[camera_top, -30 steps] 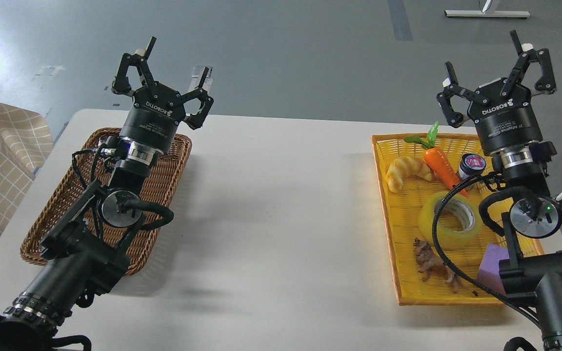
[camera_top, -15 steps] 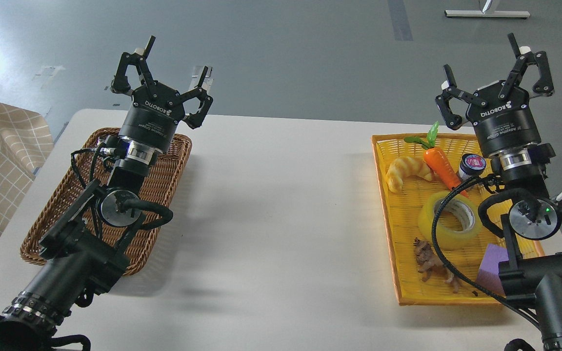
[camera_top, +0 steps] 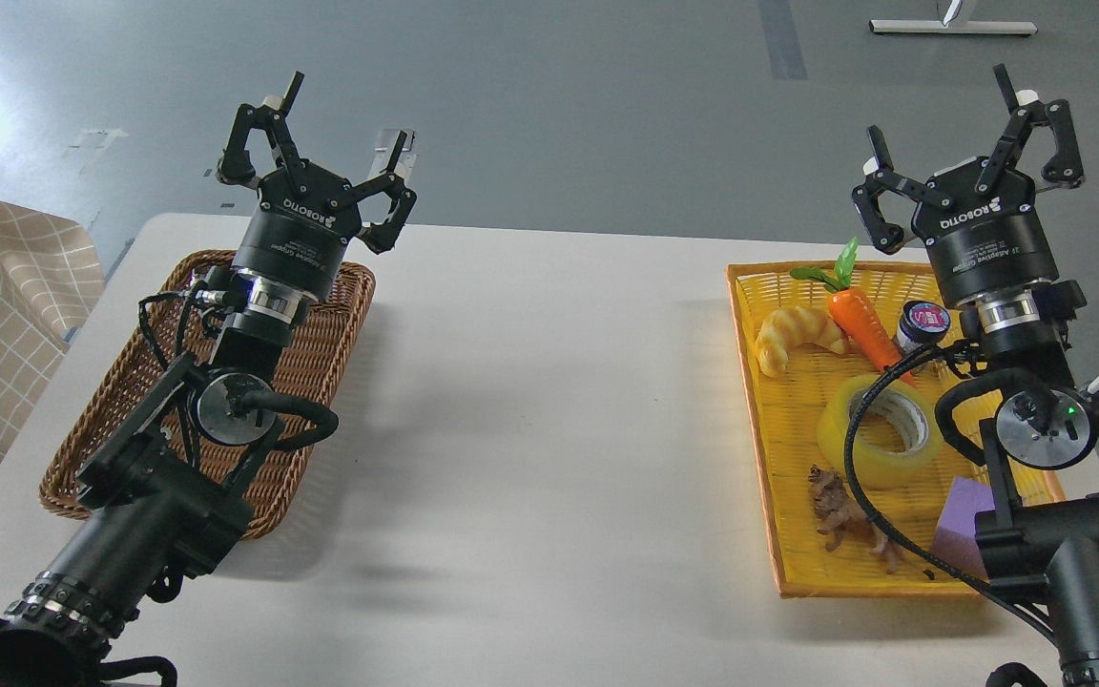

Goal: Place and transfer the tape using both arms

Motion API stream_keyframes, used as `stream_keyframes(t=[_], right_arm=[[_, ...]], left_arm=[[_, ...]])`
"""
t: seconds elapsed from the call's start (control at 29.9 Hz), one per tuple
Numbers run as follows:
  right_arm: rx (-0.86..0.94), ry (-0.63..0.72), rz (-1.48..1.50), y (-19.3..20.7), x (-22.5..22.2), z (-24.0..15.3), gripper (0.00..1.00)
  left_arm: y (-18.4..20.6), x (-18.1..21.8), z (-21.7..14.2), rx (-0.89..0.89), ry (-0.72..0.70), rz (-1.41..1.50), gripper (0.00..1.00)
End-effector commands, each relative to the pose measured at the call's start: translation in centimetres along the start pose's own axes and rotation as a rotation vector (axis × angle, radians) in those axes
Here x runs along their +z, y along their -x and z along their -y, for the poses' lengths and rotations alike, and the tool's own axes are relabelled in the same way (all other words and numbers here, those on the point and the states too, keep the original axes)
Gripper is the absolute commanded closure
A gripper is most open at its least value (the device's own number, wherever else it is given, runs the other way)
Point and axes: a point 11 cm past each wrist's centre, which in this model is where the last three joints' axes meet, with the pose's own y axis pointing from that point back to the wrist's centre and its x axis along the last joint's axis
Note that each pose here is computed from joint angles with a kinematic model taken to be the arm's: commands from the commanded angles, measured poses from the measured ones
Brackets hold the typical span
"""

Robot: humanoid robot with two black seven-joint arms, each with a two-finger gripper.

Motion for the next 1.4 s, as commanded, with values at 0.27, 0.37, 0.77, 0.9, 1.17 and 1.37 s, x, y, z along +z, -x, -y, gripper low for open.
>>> stream_keyframes(t=[0.27, 0.37, 0.77, 0.9, 1.17, 1.37], right_arm=[[0.002, 0.001, 0.000, -0.1, 0.0, -0.1, 0.00], [0.002, 0.001, 0.000, -0.1, 0.0, -0.1, 0.00], [-0.004, 0.004, 0.000, 0.1, 0.1, 0.1, 0.00], [-0.008, 0.006, -0.003, 0.2, 0.2, 0.2, 0.00], [-0.019, 0.062, -0.116, -0.6, -1.9, -0.1, 0.00], [-0.017, 0.155, -0.316, -2.1, -5.9, -0.9, 0.00]], left_arm=[[0.1, 0.0, 0.1, -0.002, 0.002, -0.001, 0.02], [0.0, 0.0, 0.0, -0.001, 0.002, -0.001, 0.02], [0.1, 0.0, 0.1, -0.004, 0.003, -0.001, 0.02], [0.2, 0.0, 0.2, -0.007, 0.004, -0.003, 0.02], [0.3, 0.0, 0.3, -0.009, 0.005, -0.003, 0.02], [0.3, 0.1, 0.3, -0.009, 0.006, -0.004, 0.02]])
